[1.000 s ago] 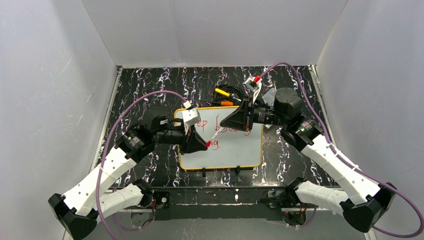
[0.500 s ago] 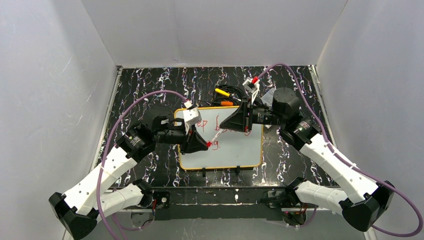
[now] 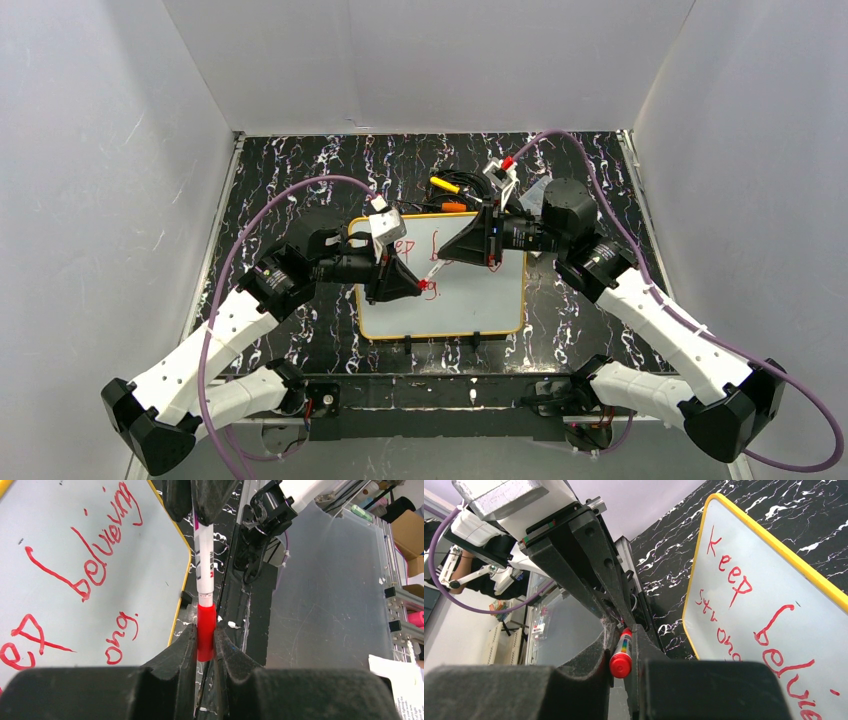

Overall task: Write a sentence on the whiteboard
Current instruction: Close the whiteboard marker at the center of the board.

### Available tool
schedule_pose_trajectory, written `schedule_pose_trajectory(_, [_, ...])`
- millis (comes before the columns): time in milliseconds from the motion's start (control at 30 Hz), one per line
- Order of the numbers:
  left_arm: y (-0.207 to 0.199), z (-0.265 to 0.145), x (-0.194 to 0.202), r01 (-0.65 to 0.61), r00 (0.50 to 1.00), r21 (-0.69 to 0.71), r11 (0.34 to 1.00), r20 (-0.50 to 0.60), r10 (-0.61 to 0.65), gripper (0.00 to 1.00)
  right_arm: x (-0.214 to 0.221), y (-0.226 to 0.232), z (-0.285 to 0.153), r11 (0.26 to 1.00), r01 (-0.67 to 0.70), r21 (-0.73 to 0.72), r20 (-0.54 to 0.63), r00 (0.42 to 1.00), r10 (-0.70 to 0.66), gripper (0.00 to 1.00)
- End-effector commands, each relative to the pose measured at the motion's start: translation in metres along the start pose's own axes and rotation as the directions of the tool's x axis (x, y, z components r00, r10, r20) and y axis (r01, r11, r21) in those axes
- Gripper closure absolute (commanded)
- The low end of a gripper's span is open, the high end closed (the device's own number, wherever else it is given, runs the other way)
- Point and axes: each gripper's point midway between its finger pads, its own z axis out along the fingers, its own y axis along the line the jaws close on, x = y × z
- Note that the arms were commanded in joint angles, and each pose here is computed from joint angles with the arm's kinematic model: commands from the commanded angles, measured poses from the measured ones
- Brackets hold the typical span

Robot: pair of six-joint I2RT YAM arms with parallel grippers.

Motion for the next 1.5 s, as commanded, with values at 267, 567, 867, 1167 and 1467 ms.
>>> schedule_pose_trajectory(267, [0.002,0.001,-0.046,-0.063,0.982,-0.035,0.997,0.177,0.068,1.0,0.006,0.003,0.002,0.999,-0.004,-0.05,0.003,1.0,0.005,0.99])
schedule_pose_trajectory(567, [0.002,0.001,-0.063,-0.09,0.971,-0.042,0.995,0.218,0.097,1.0,0.014,0.001,0.002,0.998,-0.022,-0.059,-0.024,0.999,0.02,0.99])
schedule_pose_trajectory(867, [0.001,0.003,-0.089,-0.125,0.953,-0.039,0.991,0.274,0.131,1.0,0.032,0.002,0.006,0.996,-0.048,-0.076,-0.075,0.996,0.043,0.99])
schedule_pose_trajectory(1167, [0.002,0.0,-0.109,-0.16,0.933,-0.065,0.985,0.316,0.173,1.0,0.05,0.011,0.016,0.994,-0.037,-0.106,-0.139,0.99,0.022,0.99])
schedule_pose_trajectory(1467, [0.005,-0.002,-0.092,-0.135,0.952,-0.082,0.987,0.267,0.152,0.92,0.011,0.008,0.002,0.995,0.062,0.075,-0.006,0.998,-0.062,0.99])
